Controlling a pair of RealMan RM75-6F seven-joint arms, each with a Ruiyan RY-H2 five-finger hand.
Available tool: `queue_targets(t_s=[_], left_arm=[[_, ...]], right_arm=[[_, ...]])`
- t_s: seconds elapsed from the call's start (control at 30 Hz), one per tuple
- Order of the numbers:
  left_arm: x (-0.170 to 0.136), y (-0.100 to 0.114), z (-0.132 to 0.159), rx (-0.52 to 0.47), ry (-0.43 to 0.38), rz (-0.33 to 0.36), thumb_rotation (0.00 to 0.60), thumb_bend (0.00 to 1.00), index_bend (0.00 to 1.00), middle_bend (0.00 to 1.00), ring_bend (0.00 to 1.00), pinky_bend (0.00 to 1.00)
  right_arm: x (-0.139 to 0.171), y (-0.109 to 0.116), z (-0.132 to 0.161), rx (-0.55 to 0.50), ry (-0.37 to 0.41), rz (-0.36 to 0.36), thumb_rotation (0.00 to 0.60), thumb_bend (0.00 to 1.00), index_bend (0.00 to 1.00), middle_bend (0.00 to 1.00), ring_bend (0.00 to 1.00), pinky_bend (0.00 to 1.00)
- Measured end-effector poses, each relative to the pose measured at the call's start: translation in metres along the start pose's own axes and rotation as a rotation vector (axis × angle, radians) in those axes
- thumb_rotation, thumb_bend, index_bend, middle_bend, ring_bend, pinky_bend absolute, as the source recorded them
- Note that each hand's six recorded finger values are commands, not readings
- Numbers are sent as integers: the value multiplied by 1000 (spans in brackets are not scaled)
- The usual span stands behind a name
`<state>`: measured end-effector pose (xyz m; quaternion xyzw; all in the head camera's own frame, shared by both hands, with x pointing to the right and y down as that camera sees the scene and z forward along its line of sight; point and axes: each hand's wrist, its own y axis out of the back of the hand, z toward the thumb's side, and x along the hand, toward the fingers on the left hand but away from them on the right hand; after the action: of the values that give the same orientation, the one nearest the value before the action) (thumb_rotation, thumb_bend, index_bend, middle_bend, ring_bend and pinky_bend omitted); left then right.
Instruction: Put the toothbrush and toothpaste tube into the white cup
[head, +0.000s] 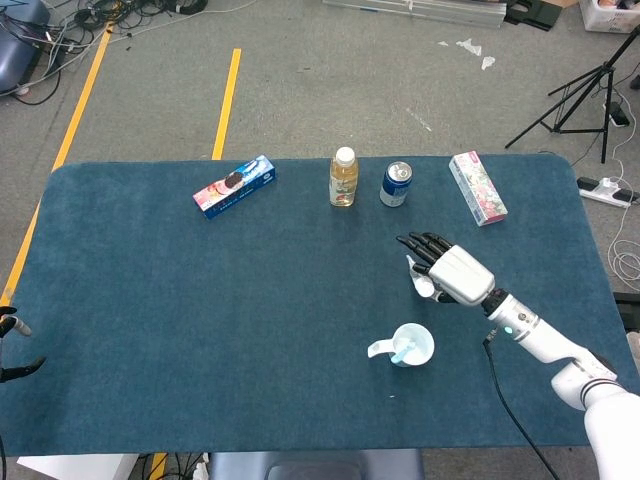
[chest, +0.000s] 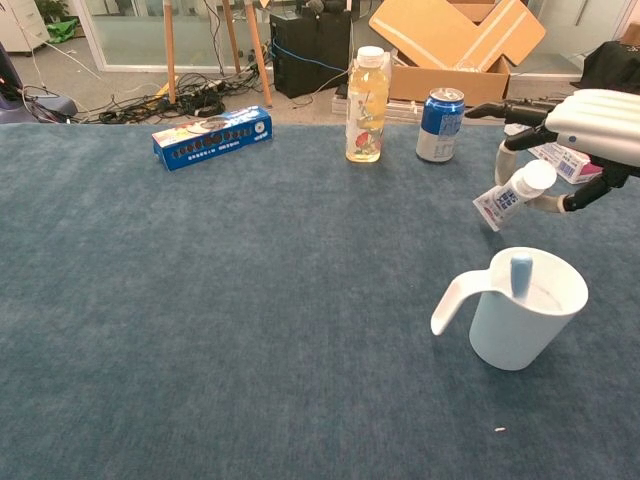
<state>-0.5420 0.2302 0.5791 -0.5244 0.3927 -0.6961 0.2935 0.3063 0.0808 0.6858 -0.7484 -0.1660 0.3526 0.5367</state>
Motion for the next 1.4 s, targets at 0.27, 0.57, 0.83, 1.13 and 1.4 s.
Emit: queue_targets(t_s=[0.27, 0.57, 0.83, 1.13, 1.4], left_arm=[[-5, 3, 4, -8, -24, 5, 600, 0, 469, 250, 247, 305], [-13, 6, 11, -7, -52, 18, 600, 0, 469, 250, 247, 305], [-16, 7, 13, -5, -60, 20, 600, 0, 469, 250, 246, 306], [-14, 5, 12, -1, -56, 12, 600, 0, 469, 250, 246, 305], [-14, 3, 14, 7, -58, 5, 600, 0, 469, 250, 247, 305]], right_arm=[[13, 16, 6, -90, -35, -77, 600, 248, 603, 0, 0, 162], [29, 38, 12, -166, -73, -138, 600, 247, 602, 0, 0, 162], [43, 62, 14, -208, -92, -184, 600, 247, 603, 1, 0, 162], [63, 100, 26, -248, -94, -228, 600, 246, 607, 7, 0, 162], [84, 124, 37, -306, -96, -191, 600, 248, 607, 7, 0, 162]])
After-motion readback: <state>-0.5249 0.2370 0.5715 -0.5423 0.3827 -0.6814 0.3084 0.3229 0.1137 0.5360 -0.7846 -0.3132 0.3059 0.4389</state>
